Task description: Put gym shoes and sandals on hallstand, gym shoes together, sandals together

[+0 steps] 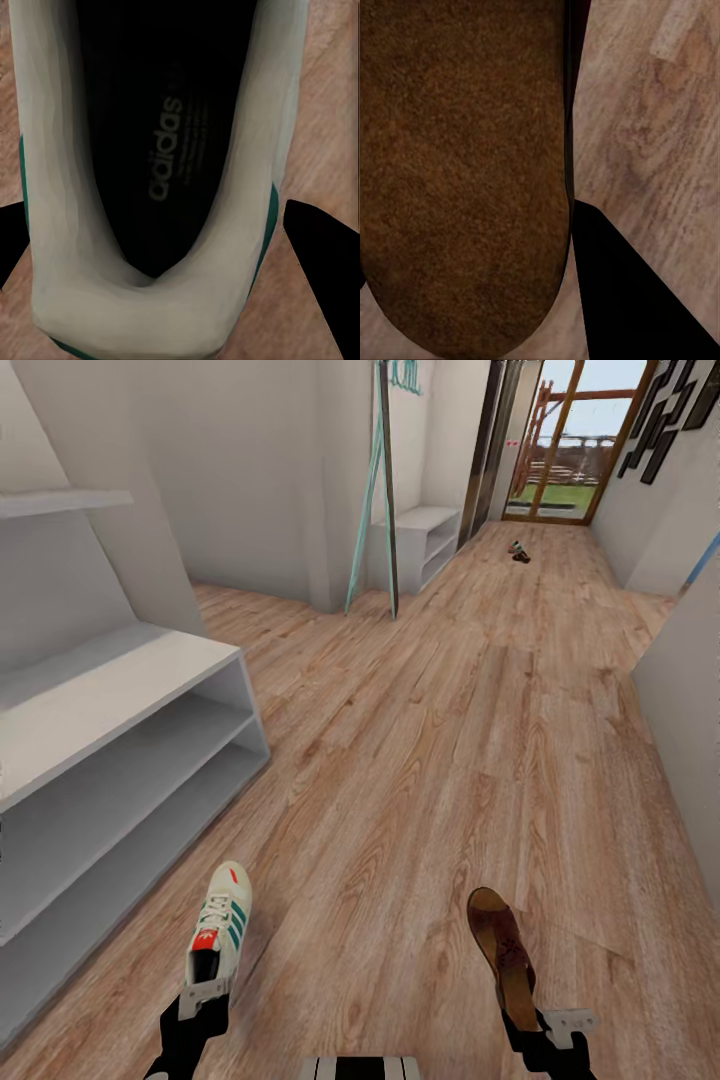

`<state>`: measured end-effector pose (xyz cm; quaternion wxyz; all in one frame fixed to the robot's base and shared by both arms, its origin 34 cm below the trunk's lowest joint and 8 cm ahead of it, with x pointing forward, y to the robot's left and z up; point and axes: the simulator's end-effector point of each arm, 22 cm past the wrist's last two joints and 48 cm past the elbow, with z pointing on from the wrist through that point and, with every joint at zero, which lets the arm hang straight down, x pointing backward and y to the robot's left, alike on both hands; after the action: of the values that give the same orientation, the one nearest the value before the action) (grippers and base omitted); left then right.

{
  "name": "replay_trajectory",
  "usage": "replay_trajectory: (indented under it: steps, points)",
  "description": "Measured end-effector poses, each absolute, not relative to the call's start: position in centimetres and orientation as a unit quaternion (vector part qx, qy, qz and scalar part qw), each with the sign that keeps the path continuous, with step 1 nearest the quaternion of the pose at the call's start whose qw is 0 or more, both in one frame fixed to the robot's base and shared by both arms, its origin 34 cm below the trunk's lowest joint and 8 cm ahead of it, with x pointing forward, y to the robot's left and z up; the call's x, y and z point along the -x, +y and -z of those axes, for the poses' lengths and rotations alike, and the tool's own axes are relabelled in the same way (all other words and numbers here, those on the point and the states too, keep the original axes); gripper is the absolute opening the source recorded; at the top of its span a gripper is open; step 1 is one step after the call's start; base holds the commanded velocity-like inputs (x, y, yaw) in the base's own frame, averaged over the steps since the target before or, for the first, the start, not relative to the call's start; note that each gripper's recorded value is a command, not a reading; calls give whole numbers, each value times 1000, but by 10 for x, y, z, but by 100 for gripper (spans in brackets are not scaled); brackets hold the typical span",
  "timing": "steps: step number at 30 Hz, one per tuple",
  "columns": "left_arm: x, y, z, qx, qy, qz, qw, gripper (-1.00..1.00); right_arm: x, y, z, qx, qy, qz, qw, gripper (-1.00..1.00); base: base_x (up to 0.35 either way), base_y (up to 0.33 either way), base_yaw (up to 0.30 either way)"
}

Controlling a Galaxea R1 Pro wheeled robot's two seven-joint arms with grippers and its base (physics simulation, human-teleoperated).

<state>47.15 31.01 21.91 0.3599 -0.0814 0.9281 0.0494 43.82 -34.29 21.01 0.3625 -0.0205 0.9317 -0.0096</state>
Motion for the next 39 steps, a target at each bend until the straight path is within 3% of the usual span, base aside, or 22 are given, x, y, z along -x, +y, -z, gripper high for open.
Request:
replay_trajectory:
  steps: [39]
  points:
    - [-505, 304, -298, 75, 918, -41, 387, -100, -459, -344, -280, 16, 927, 11, 375, -100, 0, 0, 0]
